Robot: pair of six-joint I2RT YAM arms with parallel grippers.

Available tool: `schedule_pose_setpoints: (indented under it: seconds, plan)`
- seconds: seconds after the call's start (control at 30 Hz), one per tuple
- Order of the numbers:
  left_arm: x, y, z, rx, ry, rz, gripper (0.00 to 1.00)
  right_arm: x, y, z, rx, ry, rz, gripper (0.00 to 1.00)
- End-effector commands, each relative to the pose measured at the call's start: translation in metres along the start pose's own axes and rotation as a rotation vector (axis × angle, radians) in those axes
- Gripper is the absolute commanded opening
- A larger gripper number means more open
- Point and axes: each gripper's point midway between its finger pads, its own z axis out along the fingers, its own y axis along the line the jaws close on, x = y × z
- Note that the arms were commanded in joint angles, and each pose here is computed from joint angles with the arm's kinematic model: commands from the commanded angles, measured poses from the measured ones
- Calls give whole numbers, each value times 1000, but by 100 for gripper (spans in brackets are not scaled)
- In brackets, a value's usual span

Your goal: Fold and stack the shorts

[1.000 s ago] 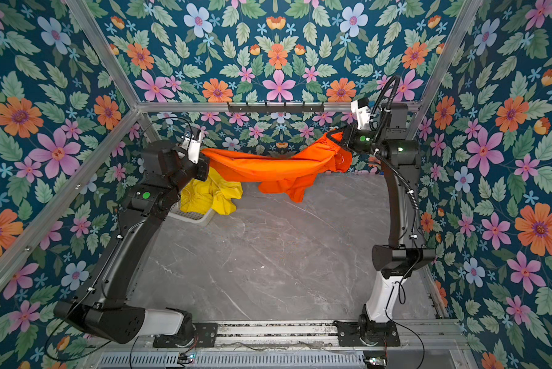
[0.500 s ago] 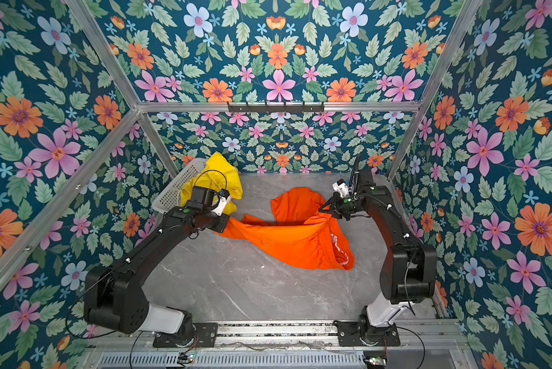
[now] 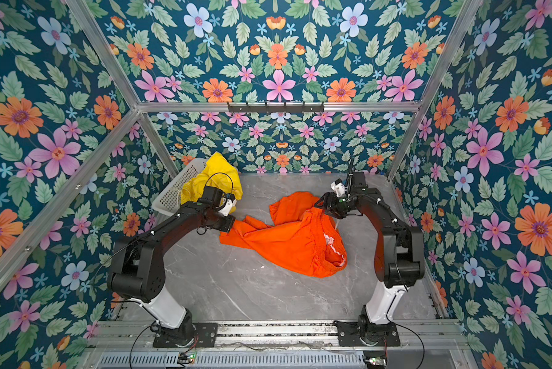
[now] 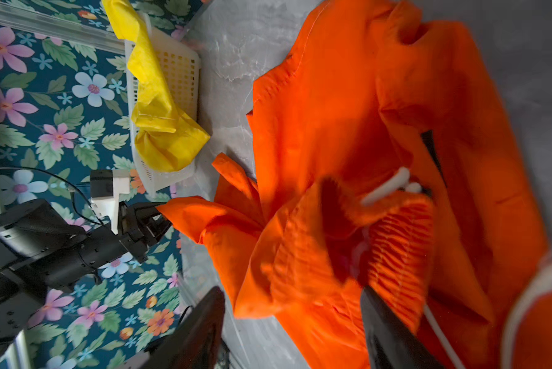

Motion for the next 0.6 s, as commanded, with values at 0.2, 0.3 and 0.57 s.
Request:
schedule_pose_setpoints:
  seconds: [0.2,0.3,0.57]
  plan:
    - [-1,-1,0,19,-15,-21,0,53,11,-4,121,-17,-263,63]
    - [-1,-2,0,28,-21,-24,0,67,-6,17,143,77,-195,58]
    - [-3,-2,-2,33,-29,-23,0,61,-36,52,184,86,-148,57]
